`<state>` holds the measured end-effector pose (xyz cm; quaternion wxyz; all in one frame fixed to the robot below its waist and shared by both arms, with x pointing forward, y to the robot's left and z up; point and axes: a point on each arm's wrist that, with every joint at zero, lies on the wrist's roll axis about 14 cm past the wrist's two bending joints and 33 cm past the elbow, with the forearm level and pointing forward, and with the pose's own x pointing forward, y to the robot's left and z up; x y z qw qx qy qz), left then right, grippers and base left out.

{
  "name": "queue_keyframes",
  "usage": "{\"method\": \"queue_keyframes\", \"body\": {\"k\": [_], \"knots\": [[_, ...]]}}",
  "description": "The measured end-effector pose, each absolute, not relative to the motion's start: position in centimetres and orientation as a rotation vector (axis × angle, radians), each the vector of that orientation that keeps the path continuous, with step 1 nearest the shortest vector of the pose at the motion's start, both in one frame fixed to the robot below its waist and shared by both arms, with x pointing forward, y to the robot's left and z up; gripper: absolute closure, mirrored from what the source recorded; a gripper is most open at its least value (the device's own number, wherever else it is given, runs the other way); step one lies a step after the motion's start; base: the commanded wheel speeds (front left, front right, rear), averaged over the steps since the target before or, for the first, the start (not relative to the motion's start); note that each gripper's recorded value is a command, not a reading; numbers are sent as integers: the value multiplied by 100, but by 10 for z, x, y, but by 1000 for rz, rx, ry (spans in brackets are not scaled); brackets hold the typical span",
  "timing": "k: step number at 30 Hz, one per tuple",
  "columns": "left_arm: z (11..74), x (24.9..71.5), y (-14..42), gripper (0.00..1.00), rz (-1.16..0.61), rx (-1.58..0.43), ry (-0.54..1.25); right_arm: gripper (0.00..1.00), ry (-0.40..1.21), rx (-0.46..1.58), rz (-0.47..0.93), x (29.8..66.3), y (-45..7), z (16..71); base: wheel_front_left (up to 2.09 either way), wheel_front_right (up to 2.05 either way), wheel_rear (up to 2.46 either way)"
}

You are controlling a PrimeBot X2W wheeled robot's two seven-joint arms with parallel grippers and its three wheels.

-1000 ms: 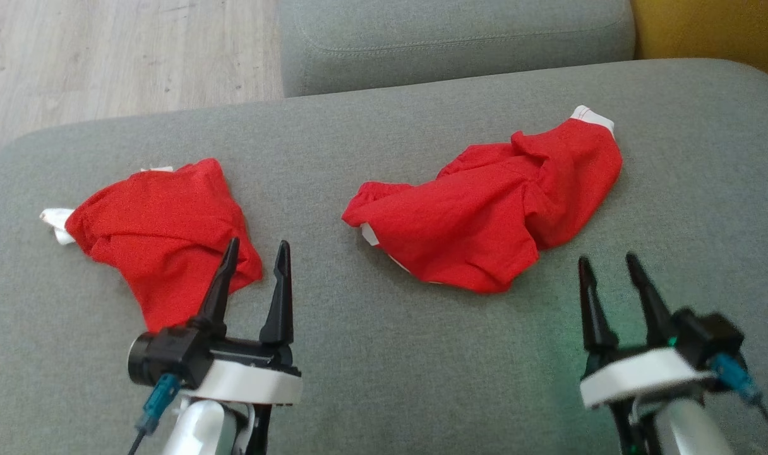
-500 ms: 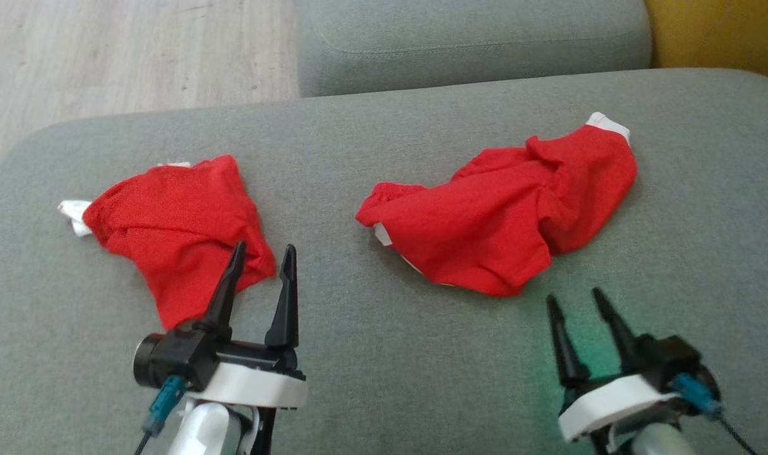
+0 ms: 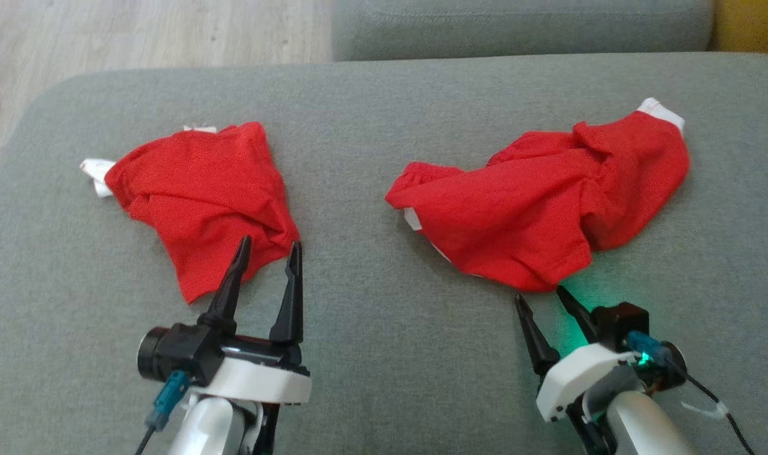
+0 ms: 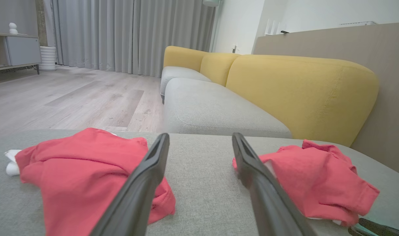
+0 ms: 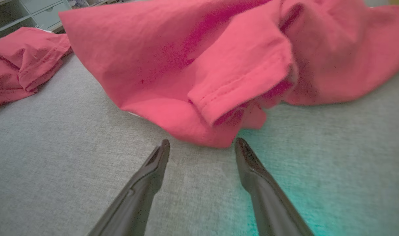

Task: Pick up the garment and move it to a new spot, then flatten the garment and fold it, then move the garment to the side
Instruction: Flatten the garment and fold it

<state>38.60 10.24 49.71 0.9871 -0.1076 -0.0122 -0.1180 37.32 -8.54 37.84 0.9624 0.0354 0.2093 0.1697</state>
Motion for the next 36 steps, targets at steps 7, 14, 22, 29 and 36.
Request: {"method": "queue_keyframes", "body": {"k": [7, 14, 22, 29, 36], "knots": [[495, 391, 109, 0, -217, -212, -20, 44, 428, 49, 396, 387, -70, 374, 0, 0, 0], [502, 392, 105, 0, -231, -206, -39, 100, 333, 62, 323, 398, -92, 395, 0, 0, 0], [512, 382, 90, 0, -276, -210, -64, 100, 274, 26, 82, 377, -174, 416, 0, 0, 0], [520, 376, 76, 0, -313, -215, -84, 66, 302, -46, -59, 351, -225, 427, 0, 0, 0], [522, 374, 75, 0, -317, -216, -88, 0, 246, -132, -125, 353, -249, 456, 0, 0, 0]]}}
